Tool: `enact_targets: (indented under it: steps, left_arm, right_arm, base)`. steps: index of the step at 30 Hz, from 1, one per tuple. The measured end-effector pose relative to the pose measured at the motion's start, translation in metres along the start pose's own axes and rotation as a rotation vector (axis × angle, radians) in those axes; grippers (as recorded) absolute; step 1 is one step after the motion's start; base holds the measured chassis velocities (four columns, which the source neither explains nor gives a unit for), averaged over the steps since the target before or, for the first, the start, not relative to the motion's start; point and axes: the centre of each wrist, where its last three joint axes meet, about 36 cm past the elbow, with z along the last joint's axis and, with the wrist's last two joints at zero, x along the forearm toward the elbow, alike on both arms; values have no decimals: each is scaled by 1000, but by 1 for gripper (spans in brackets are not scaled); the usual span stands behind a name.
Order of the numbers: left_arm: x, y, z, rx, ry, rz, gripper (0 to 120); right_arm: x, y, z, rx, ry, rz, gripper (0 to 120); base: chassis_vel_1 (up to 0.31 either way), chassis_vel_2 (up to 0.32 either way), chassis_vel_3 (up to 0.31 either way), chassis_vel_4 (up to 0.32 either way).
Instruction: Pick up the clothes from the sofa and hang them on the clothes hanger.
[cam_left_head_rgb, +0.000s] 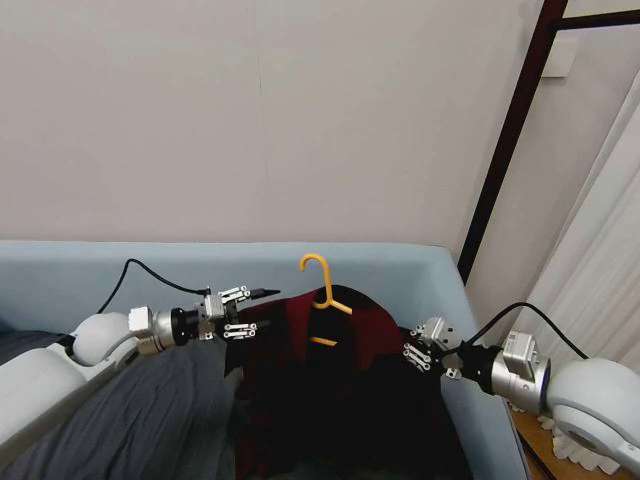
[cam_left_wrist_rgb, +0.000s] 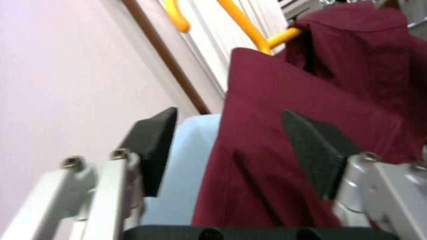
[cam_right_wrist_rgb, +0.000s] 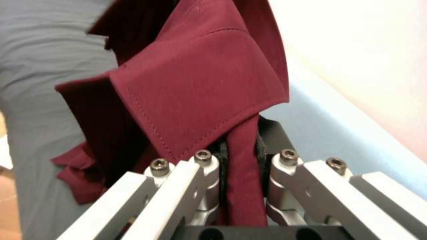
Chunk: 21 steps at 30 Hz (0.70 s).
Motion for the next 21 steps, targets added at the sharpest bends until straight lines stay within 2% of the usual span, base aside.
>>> enact_targets:
  steps: [2,5,8,10,14,17,19,21]
  left_arm:
    - [7,7,-6,-12,1,-21,81]
    - [14,12,-13,-20,-3,-42,88]
    - [22,18,-27,-35,-19,-77,101]
    - [24,18,-30,-37,-23,-87,103]
    - [29,21,-49,-21,-62,-177,112]
    - [28,20,-54,-12,-72,-206,113]
    - [15,10,-67,23,-110,-297,115]
    - [6,2,-72,47,-130,-317,115]
  right_arm:
    - [0,-3,0,-4,-14,9,8]
    - [-1,-4,-2,-18,-40,18,8]
    - [-5,-6,-2,-44,-88,44,8]
    - [-7,-6,-2,-50,-100,52,8]
    - [-13,-15,-9,-86,-178,116,8]
    - [-13,-19,-13,-89,-191,137,8]
    - [-12,-32,-25,-101,-224,189,8]
    - [-11,-36,-30,-107,-228,202,8]
  base:
    - [0,0,0,0]
    - [0,0,0,0]
    - [0,0,0,0]
    - [0,0,0,0]
    - [0,0,0,0]
    - [0,0,0,0]
    - [0,0,0,0]
    - [0,0,0,0]
